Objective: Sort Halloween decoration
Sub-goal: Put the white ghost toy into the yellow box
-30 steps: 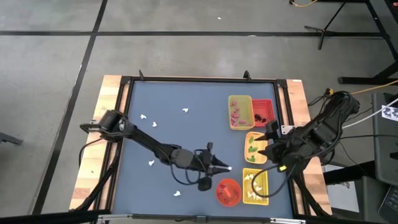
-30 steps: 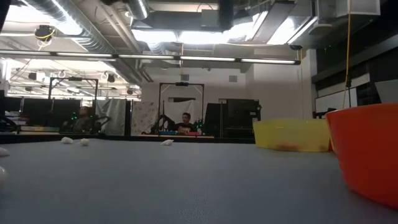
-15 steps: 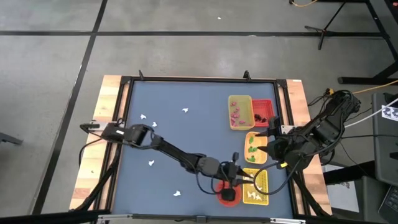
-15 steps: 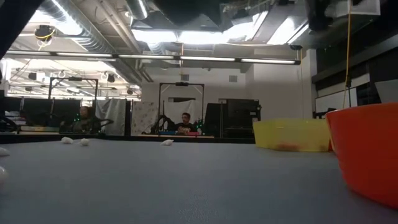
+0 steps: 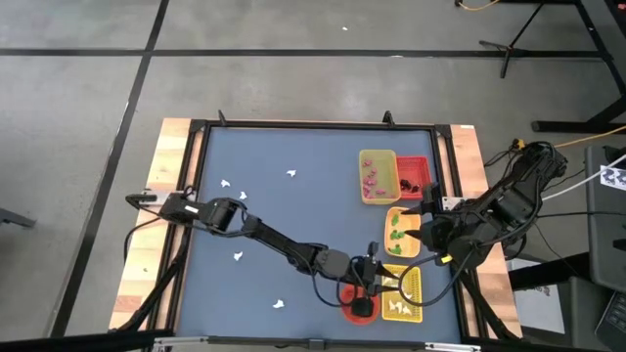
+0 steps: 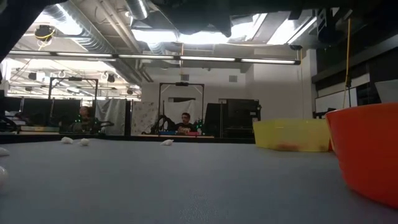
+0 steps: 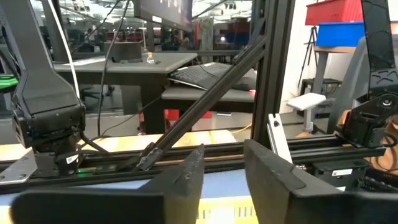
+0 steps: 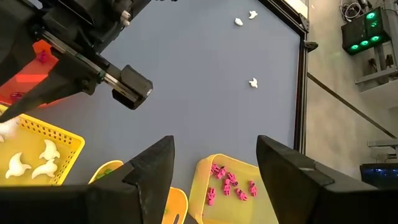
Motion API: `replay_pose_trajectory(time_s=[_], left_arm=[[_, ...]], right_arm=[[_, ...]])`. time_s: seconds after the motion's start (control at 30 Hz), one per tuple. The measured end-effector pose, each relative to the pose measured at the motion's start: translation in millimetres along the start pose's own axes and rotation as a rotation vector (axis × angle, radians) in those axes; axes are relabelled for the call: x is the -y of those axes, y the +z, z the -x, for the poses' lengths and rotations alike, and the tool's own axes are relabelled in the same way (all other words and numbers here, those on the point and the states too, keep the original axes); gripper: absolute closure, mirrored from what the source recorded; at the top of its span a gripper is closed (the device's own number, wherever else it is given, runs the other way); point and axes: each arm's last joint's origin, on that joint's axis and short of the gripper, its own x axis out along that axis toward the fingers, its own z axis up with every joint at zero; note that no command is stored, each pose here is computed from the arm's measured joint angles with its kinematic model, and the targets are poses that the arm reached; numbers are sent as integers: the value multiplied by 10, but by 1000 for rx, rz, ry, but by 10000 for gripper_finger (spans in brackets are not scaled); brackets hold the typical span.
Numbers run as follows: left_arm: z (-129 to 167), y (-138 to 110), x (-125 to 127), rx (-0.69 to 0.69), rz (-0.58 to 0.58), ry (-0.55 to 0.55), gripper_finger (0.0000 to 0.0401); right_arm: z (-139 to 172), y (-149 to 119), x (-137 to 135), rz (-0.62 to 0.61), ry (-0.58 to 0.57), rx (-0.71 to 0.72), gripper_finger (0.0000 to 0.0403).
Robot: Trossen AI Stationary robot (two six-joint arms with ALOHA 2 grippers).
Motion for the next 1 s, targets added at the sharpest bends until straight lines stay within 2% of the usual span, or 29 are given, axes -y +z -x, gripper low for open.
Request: replay_pose_trajectory(time_s=[0.23, 0.47, 0.7, 1.0], left_arm=[[-3, -58, -33, -58, -7, 18, 254], [-8, -36, -116, -88, -16, 33, 246], [60, 434, -449, -175, -30, 103, 246], [500, 966, -1081, -576, -54, 230, 246]], right_arm=[[0, 0, 0, 0, 0, 0, 178], [0, 1, 0, -1, 0, 1, 178], [0, 1, 0, 2, 0, 1, 178], [2, -4, 2, 5, 0, -2, 178]])
